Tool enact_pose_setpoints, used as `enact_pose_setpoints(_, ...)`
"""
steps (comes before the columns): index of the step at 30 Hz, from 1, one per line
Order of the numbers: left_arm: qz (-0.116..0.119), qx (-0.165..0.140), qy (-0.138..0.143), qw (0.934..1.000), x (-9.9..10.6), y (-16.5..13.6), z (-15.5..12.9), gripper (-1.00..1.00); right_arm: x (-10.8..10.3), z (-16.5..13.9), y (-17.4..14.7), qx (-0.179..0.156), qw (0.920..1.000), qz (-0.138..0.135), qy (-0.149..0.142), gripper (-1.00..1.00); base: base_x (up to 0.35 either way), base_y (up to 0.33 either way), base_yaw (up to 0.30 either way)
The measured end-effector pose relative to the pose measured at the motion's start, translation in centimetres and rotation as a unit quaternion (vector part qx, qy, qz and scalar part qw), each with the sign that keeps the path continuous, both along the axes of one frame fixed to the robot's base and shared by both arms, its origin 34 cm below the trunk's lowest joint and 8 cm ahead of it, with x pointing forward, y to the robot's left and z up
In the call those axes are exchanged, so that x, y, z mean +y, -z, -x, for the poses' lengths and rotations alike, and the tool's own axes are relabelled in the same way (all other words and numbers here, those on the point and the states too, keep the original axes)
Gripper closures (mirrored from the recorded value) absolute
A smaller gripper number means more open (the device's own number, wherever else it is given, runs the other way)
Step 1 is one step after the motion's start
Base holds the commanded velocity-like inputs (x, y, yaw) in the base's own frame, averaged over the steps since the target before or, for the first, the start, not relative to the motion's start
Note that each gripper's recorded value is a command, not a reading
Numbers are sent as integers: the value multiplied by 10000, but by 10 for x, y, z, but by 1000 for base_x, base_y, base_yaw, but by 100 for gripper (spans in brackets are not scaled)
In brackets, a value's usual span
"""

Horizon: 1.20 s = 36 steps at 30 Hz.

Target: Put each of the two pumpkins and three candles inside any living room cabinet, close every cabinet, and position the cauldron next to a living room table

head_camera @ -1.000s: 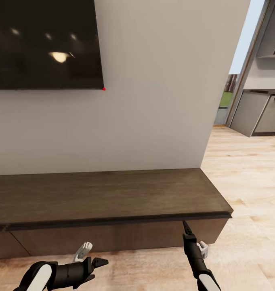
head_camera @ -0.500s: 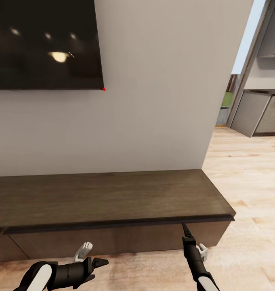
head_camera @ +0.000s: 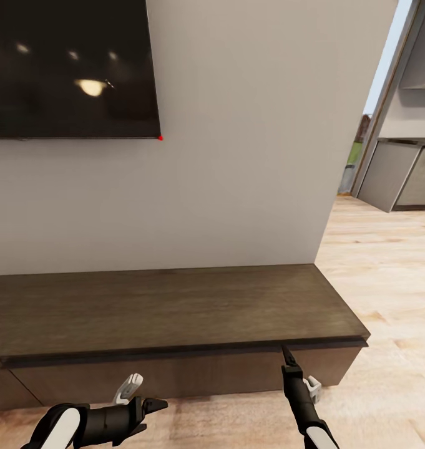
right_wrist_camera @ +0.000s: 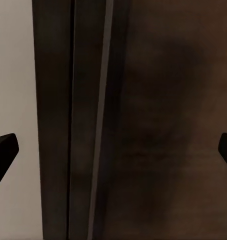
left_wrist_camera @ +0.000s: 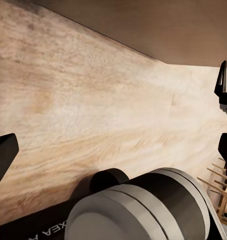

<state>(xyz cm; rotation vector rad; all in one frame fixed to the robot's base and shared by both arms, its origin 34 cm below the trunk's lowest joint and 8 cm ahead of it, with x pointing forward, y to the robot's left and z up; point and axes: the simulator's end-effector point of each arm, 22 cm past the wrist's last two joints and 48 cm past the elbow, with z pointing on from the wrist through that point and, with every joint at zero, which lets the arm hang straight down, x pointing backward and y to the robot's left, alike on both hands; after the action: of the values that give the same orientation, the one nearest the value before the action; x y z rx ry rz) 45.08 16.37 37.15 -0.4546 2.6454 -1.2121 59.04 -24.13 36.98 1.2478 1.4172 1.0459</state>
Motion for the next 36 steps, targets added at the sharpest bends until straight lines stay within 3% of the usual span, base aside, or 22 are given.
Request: enact_pose_setpoints(36, -1, 2, 2, 10000, 0, 0, 0, -100, 0, -1, 0, 0, 10000, 7, -1, -100, 25, 12, 0)
